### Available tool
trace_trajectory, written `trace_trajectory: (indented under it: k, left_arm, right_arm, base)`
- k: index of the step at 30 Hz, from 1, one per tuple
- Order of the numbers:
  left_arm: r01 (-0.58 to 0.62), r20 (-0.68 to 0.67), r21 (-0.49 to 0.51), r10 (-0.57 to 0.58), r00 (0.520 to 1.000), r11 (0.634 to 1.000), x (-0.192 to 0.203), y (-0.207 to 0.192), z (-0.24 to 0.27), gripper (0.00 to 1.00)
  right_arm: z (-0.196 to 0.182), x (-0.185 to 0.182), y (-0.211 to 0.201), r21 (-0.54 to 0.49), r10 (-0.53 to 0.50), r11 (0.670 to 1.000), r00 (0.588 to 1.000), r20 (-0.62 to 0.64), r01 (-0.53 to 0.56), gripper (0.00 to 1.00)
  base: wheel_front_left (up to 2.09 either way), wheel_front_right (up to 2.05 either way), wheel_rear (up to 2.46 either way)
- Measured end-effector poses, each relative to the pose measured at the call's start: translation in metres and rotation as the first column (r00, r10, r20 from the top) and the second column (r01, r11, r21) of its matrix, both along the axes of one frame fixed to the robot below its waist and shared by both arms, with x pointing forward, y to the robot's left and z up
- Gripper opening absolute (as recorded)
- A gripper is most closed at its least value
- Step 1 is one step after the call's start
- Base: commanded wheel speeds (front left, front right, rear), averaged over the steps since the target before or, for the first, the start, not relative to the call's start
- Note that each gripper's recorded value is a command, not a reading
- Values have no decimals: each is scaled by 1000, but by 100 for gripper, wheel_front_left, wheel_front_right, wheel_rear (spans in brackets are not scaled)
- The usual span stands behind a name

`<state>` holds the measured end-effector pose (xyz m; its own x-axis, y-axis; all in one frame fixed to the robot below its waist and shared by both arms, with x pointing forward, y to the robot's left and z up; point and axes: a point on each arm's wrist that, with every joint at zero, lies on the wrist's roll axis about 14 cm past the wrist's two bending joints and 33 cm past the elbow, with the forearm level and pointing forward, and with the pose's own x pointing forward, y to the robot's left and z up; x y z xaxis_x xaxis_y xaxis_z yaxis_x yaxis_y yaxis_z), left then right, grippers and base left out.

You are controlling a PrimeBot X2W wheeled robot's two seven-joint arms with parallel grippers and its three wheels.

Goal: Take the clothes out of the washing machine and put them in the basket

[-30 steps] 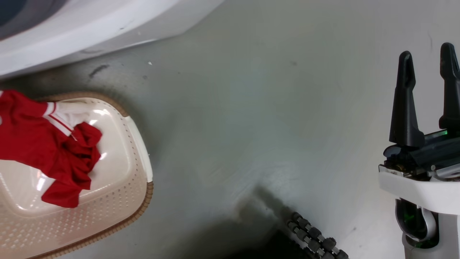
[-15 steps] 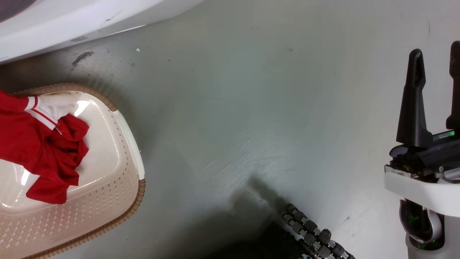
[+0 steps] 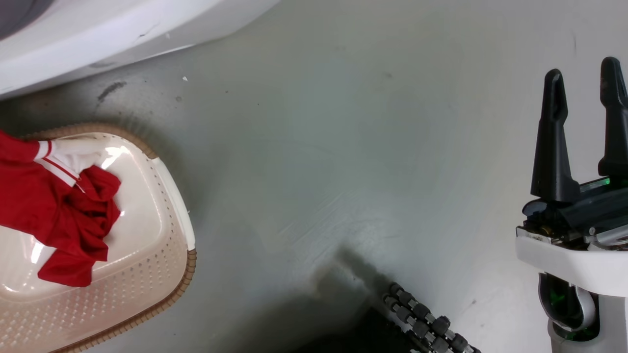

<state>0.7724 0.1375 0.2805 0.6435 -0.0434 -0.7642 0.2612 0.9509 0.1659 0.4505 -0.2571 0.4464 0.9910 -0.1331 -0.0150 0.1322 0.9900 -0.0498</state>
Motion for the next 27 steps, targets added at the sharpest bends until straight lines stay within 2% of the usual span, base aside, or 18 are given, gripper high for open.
trace_trajectory:
  k: [4, 12, 27]
  left_arm:
    - [10, 74, -50, -7, 997, 999, 1, -7, 18, 0]
    - [55, 201, -86, -36, 979, 995, -14, -12, 52, 0]
    - [107, 392, -148, -41, 919, 983, -75, -6, 119, 0]
  right_arm:
    - [10, 0, 1, -8, 6, 1000, 1000, 25, -5, 100]
    - [36, -5, 8, -23, 28, 999, 996, 85, -26, 100]
    - [83, -31, 28, -22, 73, 997, 980, 188, -70, 100]
  base:
    - [0, 0, 0]
    - [0, 0, 0]
    - [0, 0, 0]
